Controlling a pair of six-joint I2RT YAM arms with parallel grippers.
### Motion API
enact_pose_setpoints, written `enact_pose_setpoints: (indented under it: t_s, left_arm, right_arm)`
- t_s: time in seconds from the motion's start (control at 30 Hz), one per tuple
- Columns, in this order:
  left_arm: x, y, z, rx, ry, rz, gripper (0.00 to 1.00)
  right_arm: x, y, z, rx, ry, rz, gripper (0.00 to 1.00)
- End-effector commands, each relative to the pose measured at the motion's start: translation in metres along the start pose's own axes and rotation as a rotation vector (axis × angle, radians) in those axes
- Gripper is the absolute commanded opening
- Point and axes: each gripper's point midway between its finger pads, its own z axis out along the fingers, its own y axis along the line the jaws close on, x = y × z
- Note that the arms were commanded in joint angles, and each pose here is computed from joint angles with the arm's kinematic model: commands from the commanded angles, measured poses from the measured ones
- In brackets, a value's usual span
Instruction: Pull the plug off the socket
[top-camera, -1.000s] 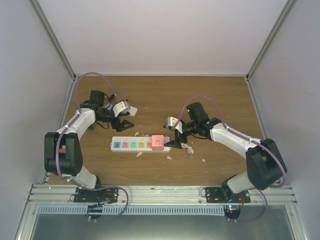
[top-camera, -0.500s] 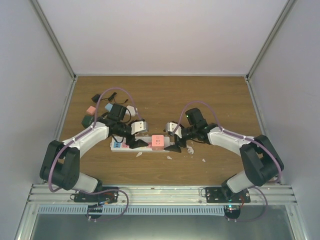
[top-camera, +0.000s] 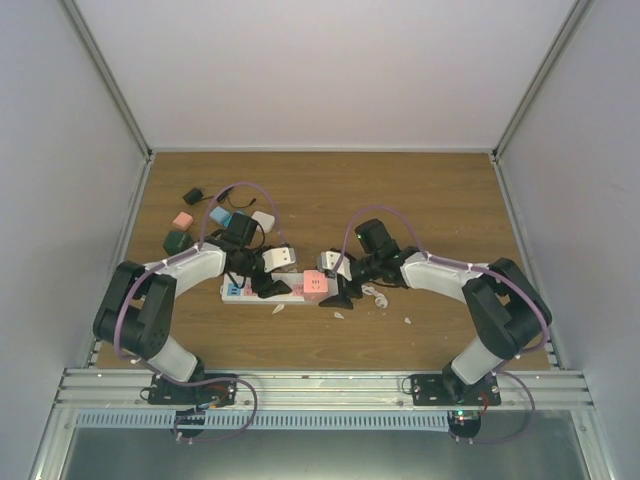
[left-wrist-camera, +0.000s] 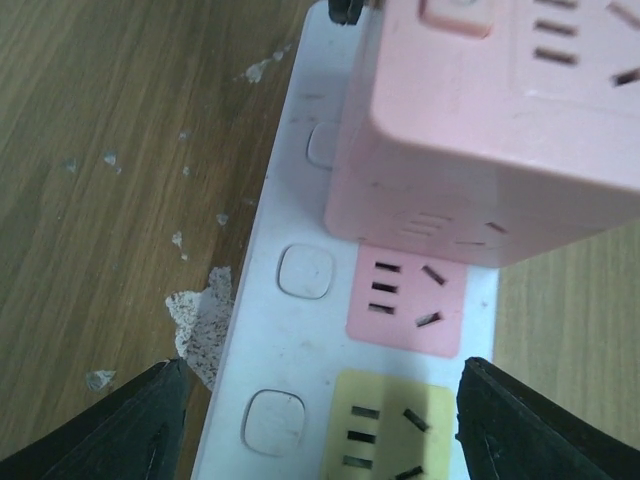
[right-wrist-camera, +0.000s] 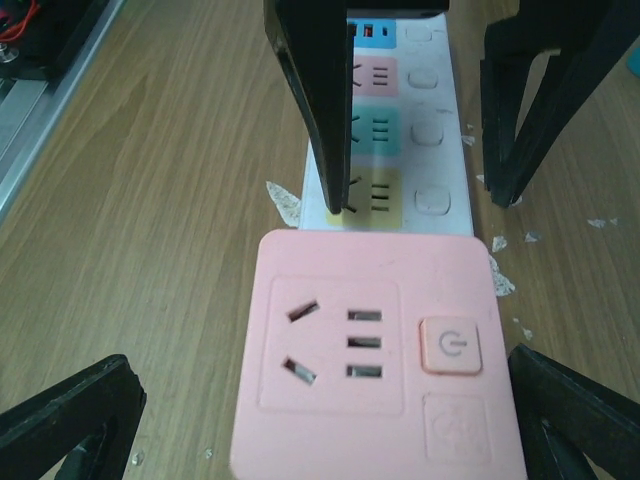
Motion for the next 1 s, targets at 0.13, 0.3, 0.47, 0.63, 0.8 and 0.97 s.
enact_pose_setpoints:
  t_s: [0.13, 0.3, 0.47, 0.63, 0.8, 0.97]
  left_arm:
    - [0.009, 0.015, 0.016, -0.029, 0.022, -0.025, 0.73]
    - [0.018, 0.019, 0.022, -0.039, 0.050, -0.038, 0.71]
    - [0.024, 0.020, 0.024, -0.046, 0.071, -0.041, 0.70]
    - [0.025, 0.019, 0.024, -0.045, 0.074, -0.047, 0.69]
    - [0.033, 0.017, 0.028, -0.039, 0.096, -0.051, 0.66]
    - [0.042, 0.016, 0.030, -0.045, 0.126, -0.045, 0.64]
  right_arm:
    - [-0.010, -0.010, 0.012, 0.005, 0.000, -0.053, 0.97]
    - [-0.008, -0.010, 0.015, 0.006, 0.008, -0.054, 0.91]
    - [-0.009, -0.011, 0.014, 0.013, 0.013, -0.058, 0.80]
    - [-0.012, -0.013, 0.012, 0.019, 0.018, -0.059, 0.65]
    - [-0.030, -0.014, 0.003, 0.028, -0.013, -0.069, 0.55]
    - [-0.049, -0.010, -0.006, 0.013, -0.065, -0.069, 0.47]
